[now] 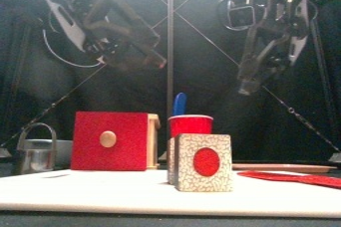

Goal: Place sushi on board then cut the sushi with the knife then place the pieces on the plate
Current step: Place the 4 sushi pieces on the plate

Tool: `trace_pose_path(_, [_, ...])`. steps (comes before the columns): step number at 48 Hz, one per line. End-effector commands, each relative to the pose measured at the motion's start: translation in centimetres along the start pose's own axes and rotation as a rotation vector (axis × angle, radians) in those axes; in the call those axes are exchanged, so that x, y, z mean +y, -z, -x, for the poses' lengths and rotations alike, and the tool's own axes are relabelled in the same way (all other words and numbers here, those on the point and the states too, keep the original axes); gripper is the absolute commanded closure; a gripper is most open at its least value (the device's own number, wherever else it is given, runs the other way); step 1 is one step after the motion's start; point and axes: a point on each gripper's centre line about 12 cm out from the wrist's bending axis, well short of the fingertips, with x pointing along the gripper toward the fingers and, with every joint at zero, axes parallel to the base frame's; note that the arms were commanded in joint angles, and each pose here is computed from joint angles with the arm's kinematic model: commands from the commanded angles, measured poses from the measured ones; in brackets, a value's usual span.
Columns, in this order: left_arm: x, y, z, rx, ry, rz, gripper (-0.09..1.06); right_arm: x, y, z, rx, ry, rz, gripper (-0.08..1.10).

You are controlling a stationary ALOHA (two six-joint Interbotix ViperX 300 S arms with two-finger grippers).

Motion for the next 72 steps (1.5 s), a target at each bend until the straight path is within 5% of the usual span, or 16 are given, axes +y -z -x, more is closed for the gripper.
trace_pose_path(1, [1.1,-3.0,0.8,-0.133,-0.028,0.007,0.11,1.3,-1.8,-2.0,-0.062,-0.013,0.198,0.23])
trace_pose_path(18, [1.8,-3.1,2.1,-0.224,-0.050,0.010,0.11,2.0,-1.3,-7.1,-0.010,-0.015,0.297,0.23])
trace_pose_path(39, [2.0,-2.0,2.3,-0.199,-0.056,0.011,0.11,2.1,-0.1,-9.5,0.036,-0.057,0.266,0.23])
trace_pose_path(72, [2.3,-1.1,2.6,-0.177,-0.074,0.042,0.11,2.3,0.1,-9.4,0.048,-0.064,0.203,0.23])
